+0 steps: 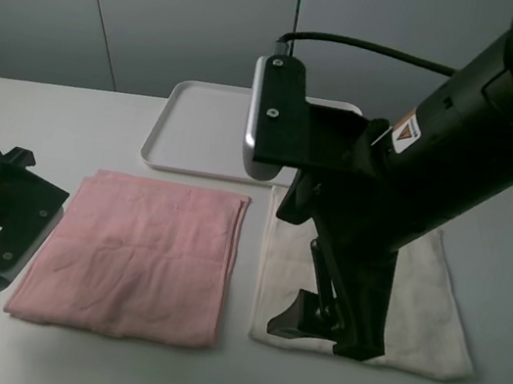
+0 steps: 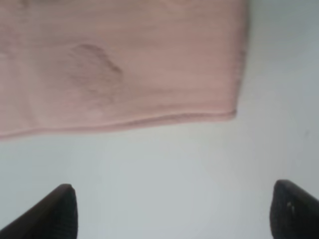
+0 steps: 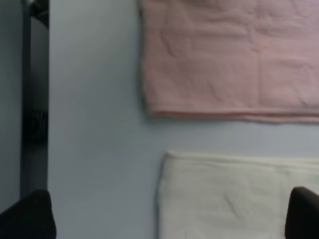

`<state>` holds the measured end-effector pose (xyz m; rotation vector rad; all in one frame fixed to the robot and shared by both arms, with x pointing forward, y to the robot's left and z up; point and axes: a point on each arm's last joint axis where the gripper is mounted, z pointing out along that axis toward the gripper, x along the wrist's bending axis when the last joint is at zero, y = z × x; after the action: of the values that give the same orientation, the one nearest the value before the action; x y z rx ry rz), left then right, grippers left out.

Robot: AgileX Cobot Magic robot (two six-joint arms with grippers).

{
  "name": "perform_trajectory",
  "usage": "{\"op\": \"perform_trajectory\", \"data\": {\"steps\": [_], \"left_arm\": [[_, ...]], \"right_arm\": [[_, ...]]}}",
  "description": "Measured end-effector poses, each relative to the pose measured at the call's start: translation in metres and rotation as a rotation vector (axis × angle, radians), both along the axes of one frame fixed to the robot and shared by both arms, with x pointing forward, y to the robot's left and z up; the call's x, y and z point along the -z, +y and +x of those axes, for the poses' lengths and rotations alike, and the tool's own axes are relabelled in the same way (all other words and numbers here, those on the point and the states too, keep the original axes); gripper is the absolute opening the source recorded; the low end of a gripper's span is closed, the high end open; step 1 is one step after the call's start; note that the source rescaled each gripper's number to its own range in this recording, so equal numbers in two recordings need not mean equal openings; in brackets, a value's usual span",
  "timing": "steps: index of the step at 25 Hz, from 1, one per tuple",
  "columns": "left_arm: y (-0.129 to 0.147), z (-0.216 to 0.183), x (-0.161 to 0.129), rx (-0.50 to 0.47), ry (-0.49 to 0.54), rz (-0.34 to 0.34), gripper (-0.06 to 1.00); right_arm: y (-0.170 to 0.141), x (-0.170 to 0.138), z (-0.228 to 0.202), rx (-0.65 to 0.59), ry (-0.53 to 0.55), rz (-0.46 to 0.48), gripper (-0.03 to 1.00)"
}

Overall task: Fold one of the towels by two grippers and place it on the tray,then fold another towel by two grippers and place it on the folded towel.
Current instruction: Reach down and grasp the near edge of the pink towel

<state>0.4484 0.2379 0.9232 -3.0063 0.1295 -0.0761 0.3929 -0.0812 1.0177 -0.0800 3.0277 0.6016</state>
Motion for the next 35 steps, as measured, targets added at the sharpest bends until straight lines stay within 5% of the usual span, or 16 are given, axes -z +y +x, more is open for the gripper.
{"op": "perform_trajectory", "data": {"steps": [6, 10, 14, 35], "left_arm": [[0.008, -0.025, 0.026, 0.069, -0.004, -0.009, 0.99], [0.003, -0.022, 0.029, 0.037, -0.075, -0.086, 0.99], [0.003, -0.023, 0.037, 0.023, -0.027, -0.075, 0.99], [-0.001, -0.021, 0.058, -0.006, 0.021, -0.086, 0.98]], "right_arm": [[0.038, 0.035, -0.001, -0.037, 0.021, -0.134, 1.00], [0.046, 0.058, 0.007, -0.013, 0.031, -0.194, 1.00], [0.048, 0.072, 0.011, -0.019, 0.037, -0.236, 1.00], [0.056, 0.079, 0.005, -0.068, 0.018, -0.229, 1.00]]}}
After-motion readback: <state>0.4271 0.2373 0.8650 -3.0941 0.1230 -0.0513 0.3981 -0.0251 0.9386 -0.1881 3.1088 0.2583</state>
